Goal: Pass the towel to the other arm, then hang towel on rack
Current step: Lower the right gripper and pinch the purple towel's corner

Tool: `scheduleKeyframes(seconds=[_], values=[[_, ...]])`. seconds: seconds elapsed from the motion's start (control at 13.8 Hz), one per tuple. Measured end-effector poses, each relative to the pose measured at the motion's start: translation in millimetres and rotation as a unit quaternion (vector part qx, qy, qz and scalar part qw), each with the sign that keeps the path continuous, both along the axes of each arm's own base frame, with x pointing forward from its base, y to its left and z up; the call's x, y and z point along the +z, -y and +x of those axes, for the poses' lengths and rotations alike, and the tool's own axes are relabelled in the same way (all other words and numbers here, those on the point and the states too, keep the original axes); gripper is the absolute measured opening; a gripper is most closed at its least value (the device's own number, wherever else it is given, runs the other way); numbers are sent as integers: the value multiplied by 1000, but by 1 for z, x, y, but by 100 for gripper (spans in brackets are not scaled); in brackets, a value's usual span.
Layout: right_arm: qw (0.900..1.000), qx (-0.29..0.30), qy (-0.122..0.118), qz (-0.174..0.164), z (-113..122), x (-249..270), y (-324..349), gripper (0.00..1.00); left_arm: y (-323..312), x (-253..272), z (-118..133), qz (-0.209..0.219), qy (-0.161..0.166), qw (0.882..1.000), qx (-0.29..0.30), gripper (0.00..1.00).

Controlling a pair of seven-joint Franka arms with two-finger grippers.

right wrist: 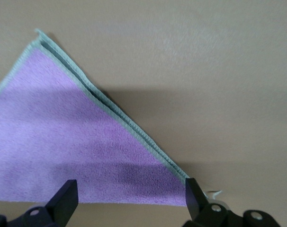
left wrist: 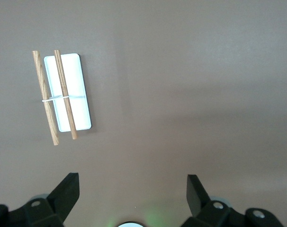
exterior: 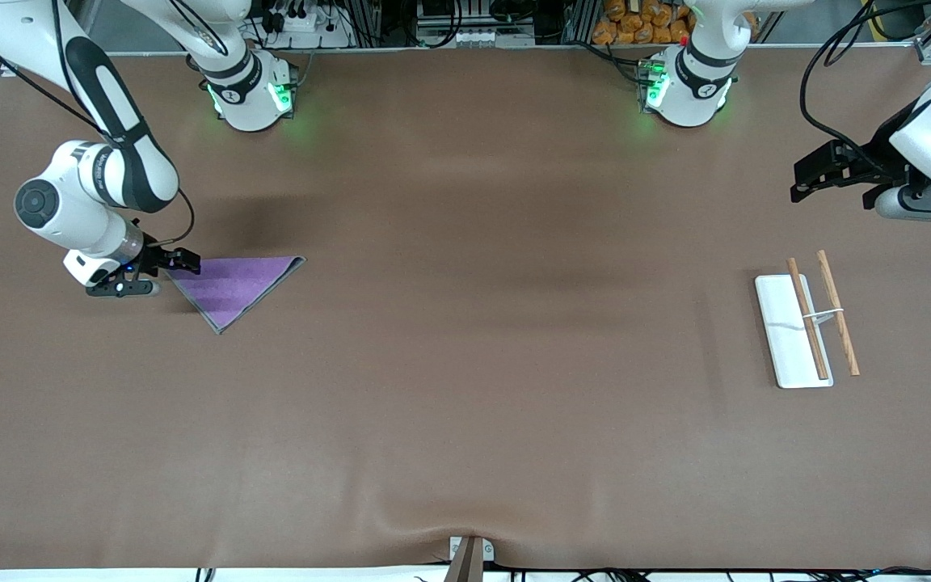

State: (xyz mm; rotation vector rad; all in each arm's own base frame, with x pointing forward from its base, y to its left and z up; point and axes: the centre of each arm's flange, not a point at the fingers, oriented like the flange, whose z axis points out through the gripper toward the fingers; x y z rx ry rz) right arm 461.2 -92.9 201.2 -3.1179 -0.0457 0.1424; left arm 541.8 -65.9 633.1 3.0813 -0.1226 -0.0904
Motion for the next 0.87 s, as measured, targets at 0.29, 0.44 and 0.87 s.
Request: scheduleKeyframes(seconds=[0.29,0.44,0.87], values=[[1000,1,1,2,-9,-6,18,100,0,0,0,0,0,1000,0,100],[1000,-1,1,3,-12,-7,25,100,0,0,0,0,0,1000,0,100],[1000,-3,-4,4,-15,-18,29,100,0,0,0,0,0,1000,0,100]])
